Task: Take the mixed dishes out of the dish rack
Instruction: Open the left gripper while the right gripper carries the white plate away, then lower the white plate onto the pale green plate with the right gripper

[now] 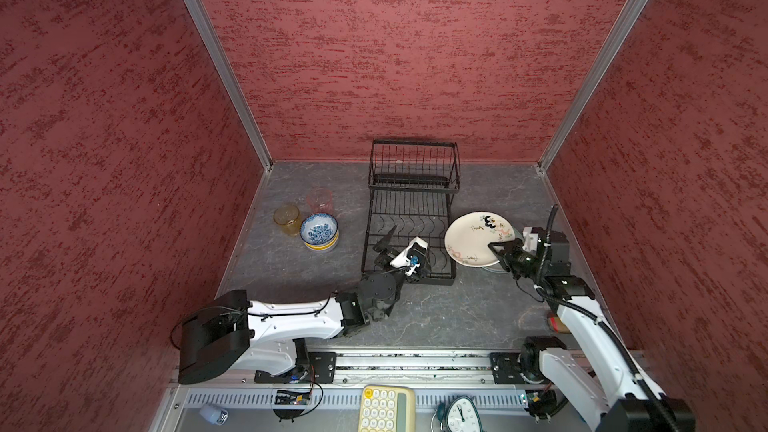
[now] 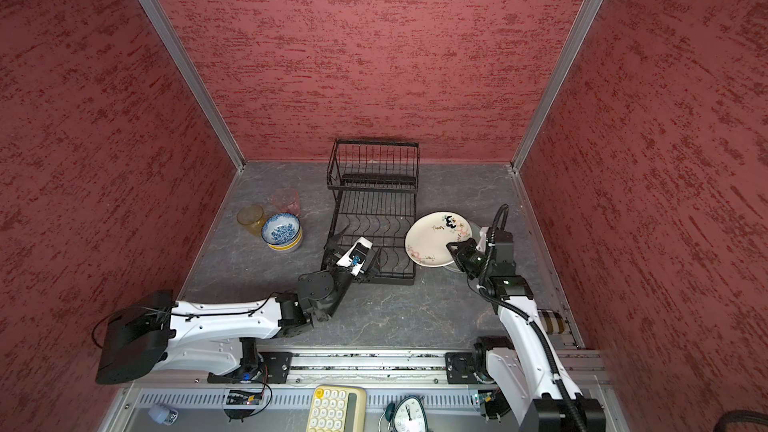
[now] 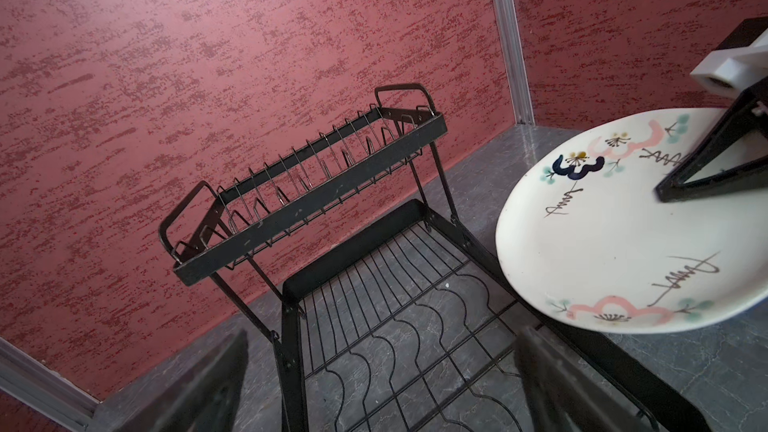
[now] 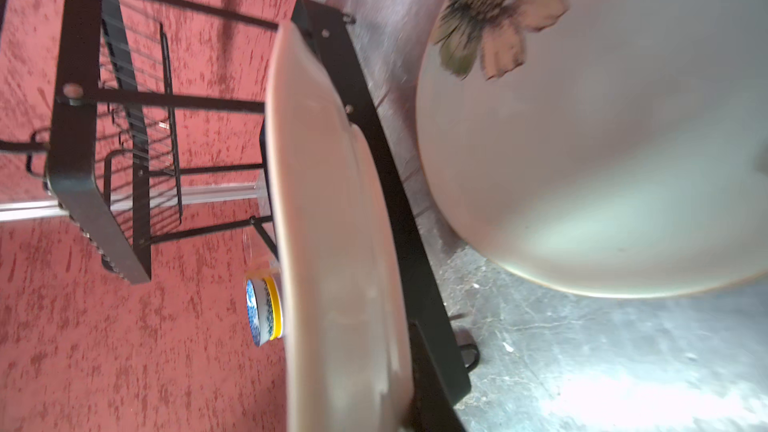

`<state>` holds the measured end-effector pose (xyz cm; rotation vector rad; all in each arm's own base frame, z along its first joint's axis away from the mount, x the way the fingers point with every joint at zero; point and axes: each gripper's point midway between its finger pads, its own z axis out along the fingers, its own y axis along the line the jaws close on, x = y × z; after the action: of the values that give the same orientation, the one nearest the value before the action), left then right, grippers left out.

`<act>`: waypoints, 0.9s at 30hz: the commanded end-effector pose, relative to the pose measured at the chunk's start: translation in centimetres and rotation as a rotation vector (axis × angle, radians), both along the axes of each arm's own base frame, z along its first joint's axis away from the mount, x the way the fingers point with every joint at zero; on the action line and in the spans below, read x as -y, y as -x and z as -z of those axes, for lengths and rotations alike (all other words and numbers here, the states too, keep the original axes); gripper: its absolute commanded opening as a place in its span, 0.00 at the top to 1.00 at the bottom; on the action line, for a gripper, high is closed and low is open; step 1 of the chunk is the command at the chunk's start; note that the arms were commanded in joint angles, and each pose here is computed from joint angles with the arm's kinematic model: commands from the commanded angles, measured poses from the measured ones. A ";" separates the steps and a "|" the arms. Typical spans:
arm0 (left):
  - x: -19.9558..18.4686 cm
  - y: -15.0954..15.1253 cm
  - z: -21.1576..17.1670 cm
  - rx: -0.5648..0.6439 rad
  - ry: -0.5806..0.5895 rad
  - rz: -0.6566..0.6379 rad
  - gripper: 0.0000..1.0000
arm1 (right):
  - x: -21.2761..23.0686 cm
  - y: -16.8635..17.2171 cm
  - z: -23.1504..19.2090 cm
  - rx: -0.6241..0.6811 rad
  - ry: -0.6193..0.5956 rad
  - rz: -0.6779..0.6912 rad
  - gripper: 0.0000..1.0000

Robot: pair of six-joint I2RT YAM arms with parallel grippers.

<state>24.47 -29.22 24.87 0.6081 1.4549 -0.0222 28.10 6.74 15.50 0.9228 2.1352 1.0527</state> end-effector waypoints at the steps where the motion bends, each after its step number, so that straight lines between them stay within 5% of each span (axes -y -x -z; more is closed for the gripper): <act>1: -0.1 0.1 0.1 -0.013 0.008 0.008 0.00 | 1.0 -0.7 -2.7 0.116 -0.007 0.016 1.00; 27: 1.3 2.0 -0.7 -0.001 0.007 0.080 0.01 | 5.6 -1.9 3.6 0.014 -0.046 0.127 1.00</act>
<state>22.90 -30.12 24.99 0.6554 1.4438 -0.0588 28.34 1.26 8.99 1.2064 2.1012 1.0030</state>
